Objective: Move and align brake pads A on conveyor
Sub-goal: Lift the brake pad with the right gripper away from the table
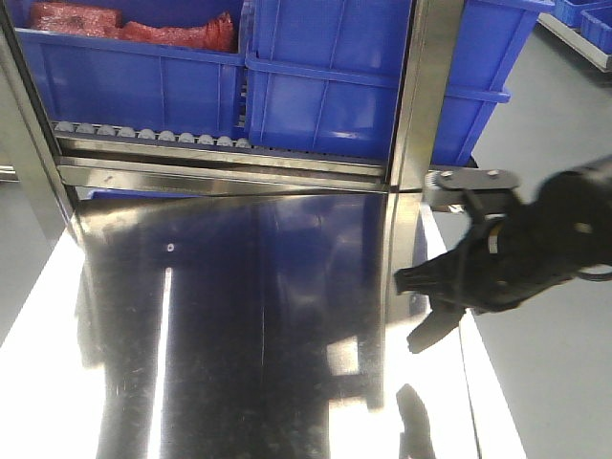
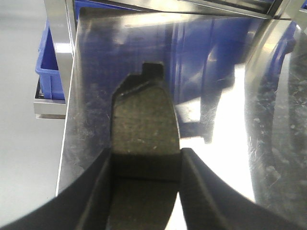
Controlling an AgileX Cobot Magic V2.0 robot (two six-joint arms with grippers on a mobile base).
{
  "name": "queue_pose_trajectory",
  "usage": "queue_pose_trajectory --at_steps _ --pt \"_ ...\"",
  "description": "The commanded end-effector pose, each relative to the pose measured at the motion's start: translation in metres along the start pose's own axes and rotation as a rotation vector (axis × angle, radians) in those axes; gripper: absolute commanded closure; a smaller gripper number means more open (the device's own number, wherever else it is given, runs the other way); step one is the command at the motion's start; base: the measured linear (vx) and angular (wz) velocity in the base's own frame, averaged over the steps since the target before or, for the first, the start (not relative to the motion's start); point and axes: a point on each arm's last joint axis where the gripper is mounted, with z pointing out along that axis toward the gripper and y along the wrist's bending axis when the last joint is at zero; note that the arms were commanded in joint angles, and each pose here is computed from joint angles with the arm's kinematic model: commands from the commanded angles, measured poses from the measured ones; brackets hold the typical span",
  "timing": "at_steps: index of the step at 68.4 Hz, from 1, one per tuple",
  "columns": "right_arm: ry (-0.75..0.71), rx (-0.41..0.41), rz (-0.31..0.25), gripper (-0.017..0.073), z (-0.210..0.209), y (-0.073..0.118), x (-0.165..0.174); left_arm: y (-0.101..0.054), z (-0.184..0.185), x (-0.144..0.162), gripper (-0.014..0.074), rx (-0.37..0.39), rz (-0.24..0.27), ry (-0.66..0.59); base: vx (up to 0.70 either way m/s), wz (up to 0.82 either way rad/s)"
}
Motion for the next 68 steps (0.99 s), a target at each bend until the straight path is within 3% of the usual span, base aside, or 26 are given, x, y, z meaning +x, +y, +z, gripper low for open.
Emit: queue_pose_trajectory --at_steps 1,14,44,68 --pt "-0.144 -0.014 -0.051 0.0564 -0.03 -0.005 0.001 -0.004 -0.004 -0.014 0.06 0.031 0.001 -0.094 0.0 0.0" --pt "-0.245 -0.034 -0.071 0.0564 -0.056 -0.011 0.028 -0.004 -0.004 -0.014 0.06 0.031 0.001 -0.094 0.0 0.0" --pt "-0.64 -0.062 -0.097 0.0564 -0.14 -0.03 0.102 -0.004 -0.004 -0.014 0.06 0.031 0.001 -0.094 0.0 0.0" --pt "-0.853 -0.087 -0.1 0.0564 -0.163 -0.045 0.166 -0.004 -0.004 -0.014 0.06 0.031 0.001 -0.094 0.0 0.0"
